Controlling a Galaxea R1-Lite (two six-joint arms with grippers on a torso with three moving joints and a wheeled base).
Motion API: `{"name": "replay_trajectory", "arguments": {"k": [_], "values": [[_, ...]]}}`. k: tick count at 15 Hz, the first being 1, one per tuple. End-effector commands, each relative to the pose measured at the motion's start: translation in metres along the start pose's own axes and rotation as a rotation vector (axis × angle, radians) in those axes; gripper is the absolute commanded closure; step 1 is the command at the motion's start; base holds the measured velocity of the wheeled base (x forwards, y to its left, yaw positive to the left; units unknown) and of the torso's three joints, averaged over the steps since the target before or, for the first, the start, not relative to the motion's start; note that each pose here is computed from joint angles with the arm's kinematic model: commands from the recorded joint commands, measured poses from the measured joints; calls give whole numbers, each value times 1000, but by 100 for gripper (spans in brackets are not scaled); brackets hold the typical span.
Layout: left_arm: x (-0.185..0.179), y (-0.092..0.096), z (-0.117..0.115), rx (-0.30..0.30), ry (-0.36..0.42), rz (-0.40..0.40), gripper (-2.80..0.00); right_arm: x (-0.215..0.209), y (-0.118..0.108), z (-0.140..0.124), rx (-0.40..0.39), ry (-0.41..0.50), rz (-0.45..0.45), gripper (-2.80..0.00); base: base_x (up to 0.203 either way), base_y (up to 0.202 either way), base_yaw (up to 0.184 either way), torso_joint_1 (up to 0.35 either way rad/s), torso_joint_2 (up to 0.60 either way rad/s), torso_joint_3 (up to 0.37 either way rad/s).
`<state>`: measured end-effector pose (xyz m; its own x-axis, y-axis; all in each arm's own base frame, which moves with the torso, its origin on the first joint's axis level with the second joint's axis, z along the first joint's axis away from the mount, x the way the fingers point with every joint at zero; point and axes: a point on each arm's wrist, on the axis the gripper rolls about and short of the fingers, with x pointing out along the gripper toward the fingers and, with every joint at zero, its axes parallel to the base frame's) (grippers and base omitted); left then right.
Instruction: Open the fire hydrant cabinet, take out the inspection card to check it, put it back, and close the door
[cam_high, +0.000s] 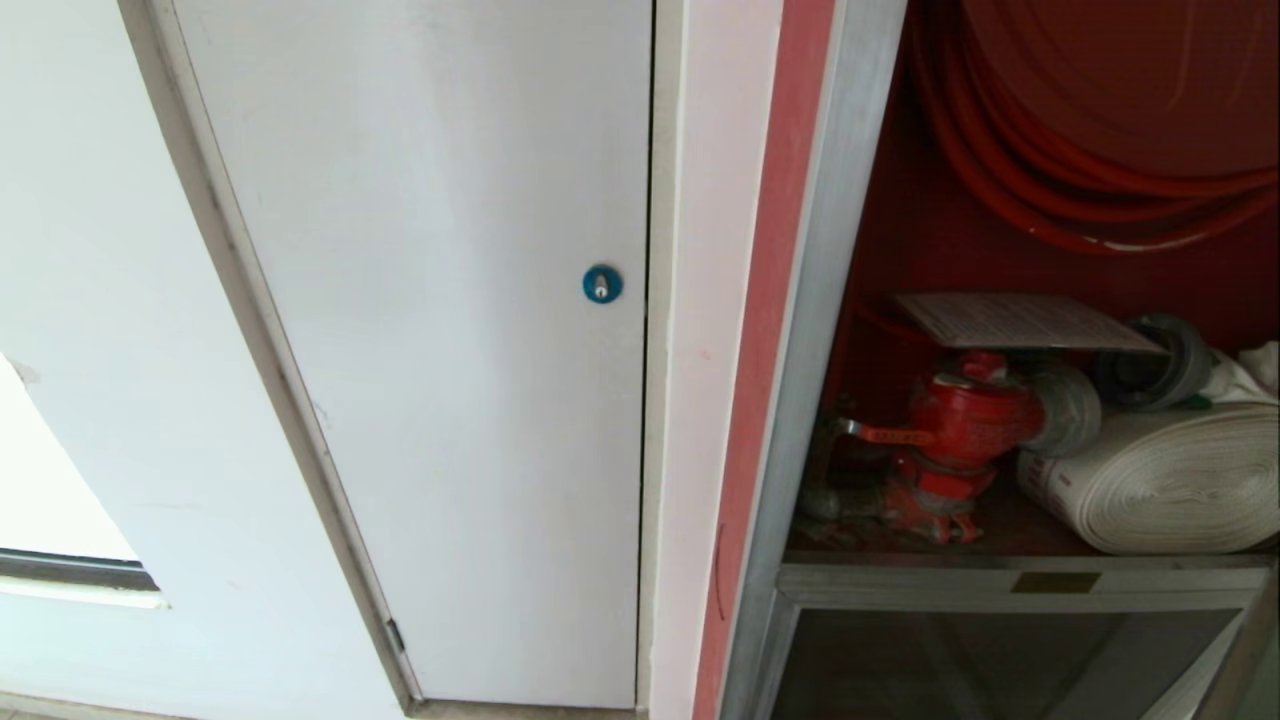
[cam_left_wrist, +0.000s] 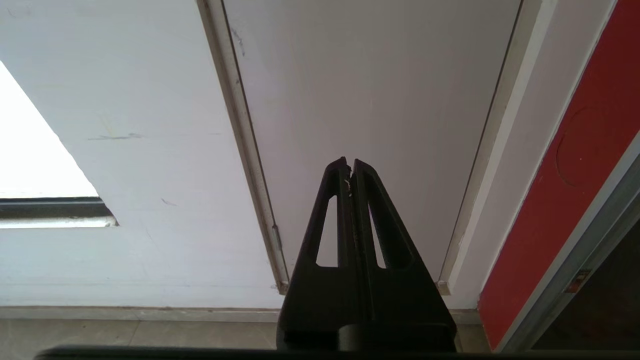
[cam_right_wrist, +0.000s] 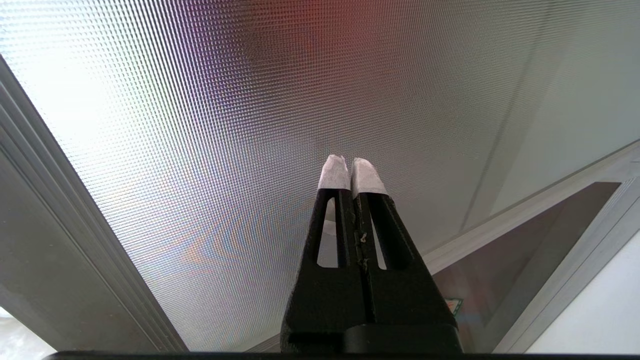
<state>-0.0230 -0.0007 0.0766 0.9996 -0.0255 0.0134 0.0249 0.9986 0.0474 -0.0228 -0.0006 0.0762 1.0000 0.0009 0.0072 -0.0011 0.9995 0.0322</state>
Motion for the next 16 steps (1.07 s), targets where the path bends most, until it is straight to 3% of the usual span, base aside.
{"name": "replay_trajectory", "arguments": {"k": [1, 16], "values": [[1, 0, -3, -3, 12, 0, 0, 0, 0, -1, 0, 3, 1, 0, 0, 0, 0, 0, 0, 0], [1, 0, -3, -6, 12, -1, 0, 0, 0, -1, 0, 4, 1, 0, -10, 0, 0, 2, 0, 0]]}}
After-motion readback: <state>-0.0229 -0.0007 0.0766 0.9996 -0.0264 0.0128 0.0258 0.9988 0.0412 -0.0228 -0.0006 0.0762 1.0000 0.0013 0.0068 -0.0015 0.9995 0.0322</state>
